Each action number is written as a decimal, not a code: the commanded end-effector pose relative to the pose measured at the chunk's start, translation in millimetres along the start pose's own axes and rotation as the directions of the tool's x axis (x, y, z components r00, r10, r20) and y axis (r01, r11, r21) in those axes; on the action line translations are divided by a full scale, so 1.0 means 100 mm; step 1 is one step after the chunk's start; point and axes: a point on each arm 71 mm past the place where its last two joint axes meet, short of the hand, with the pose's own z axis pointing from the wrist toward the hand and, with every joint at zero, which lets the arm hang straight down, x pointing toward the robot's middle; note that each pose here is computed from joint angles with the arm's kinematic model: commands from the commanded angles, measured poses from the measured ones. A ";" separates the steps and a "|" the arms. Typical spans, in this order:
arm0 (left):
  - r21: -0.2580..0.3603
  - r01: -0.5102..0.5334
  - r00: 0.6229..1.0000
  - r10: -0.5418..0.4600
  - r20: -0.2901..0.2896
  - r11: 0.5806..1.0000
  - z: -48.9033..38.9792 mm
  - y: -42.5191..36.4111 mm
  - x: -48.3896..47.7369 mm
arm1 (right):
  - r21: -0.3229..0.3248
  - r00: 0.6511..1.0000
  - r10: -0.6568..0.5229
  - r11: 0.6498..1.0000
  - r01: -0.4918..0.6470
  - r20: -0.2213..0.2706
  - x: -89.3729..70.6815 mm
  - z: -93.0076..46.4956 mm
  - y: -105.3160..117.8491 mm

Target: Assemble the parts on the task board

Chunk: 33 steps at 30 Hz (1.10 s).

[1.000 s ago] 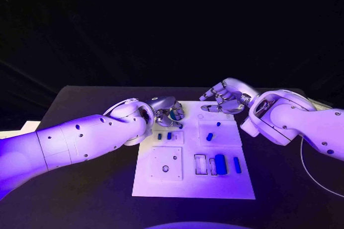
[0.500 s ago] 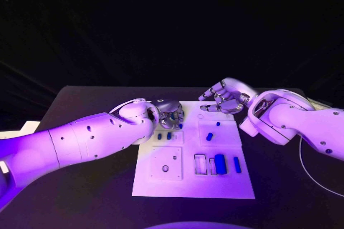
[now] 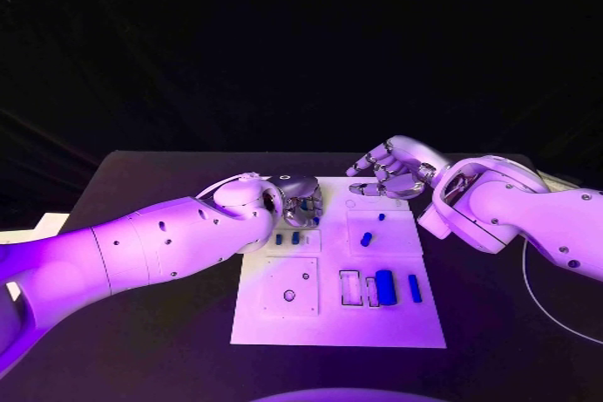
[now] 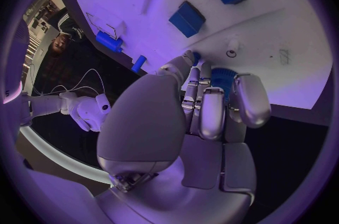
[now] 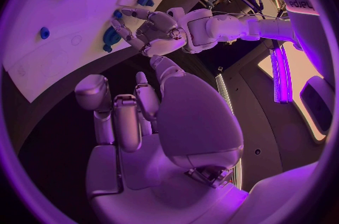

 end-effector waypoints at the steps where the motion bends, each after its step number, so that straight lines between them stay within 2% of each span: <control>1: -0.005 -0.014 0.999 0.014 -0.029 1.000 0.010 -0.016 0.023 | -0.012 1.000 -0.004 1.000 0.003 -0.014 0.02 0.00 0.01; 8: -0.020 -0.022 0.998 0.020 -0.065 1.000 0.022 -0.011 0.051 | -0.013 1.000 -0.003 1.000 0.003 -0.015 0.02 0.00 0.02; 16: -0.015 -0.021 0.998 0.020 -0.066 1.000 0.040 -0.023 0.060 | -0.014 1.000 -0.003 1.000 0.003 -0.016 0.02 0.00 0.02; 27: -0.022 -0.001 1.000 0.001 -0.007 1.000 0.032 0.014 0.028 | -0.016 1.000 -0.003 1.000 0.003 -0.016 0.02 0.01 0.03; 33: -0.036 0.048 0.999 -0.048 0.021 0.998 -0.032 0.051 -0.019 | -0.016 1.000 -0.003 1.000 0.003 -0.017 0.03 0.01 0.02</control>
